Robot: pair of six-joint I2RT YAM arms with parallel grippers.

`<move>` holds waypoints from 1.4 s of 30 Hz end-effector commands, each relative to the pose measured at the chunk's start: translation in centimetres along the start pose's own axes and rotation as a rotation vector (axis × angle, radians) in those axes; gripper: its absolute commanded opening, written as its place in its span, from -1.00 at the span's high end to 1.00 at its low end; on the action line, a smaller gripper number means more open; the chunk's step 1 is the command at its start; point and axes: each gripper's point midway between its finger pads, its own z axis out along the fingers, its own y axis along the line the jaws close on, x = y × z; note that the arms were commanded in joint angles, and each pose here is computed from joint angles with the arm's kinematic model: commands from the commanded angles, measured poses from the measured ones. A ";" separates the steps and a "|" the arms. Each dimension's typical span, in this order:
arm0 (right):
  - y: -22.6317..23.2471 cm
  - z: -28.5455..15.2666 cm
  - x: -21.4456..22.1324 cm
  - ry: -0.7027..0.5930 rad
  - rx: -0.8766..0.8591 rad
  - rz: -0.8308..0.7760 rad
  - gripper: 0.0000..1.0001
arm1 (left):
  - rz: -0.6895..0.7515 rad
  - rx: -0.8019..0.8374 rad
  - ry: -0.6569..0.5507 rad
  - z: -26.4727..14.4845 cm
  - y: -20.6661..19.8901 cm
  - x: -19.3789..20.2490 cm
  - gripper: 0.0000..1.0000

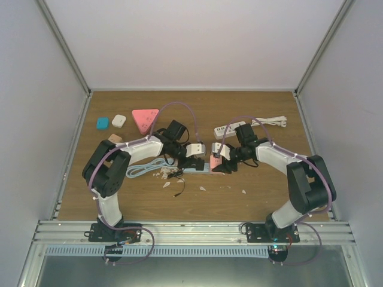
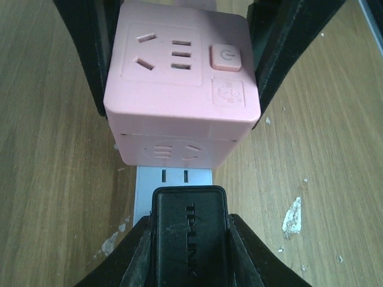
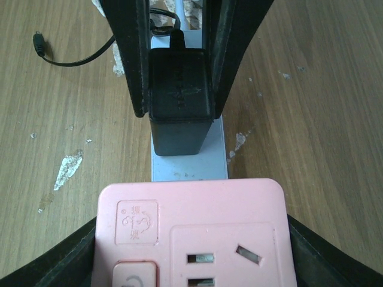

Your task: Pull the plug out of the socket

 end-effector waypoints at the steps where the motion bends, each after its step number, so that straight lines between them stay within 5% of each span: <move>1: 0.6 1.3 2.5 0.104 -0.027 0.037 0.68 | 0.229 -0.047 -0.159 -3.1 -1.5 -5.9 0.88; 6: 0.6 1.4 2.6 0.109 -0.026 0.038 0.69 | 0.252 -0.072 -0.142 -3.7 -1.5 -5.7 0.88; 20: 0.9 2.0 3.3 0.156 -0.017 0.019 0.71 | -0.055 0.168 -0.229 -4.0 -1.6 -6.7 0.88; 35: 1.2 2.1 3.4 0.161 -0.029 0.027 0.72 | 0.435 -0.142 -0.089 -4.7 -2.5 -5.3 0.82; 42: 1.2 2.1 3.7 0.172 -0.024 0.031 0.72 | 0.248 0.030 -0.181 -6.2 -2.9 -6.0 0.83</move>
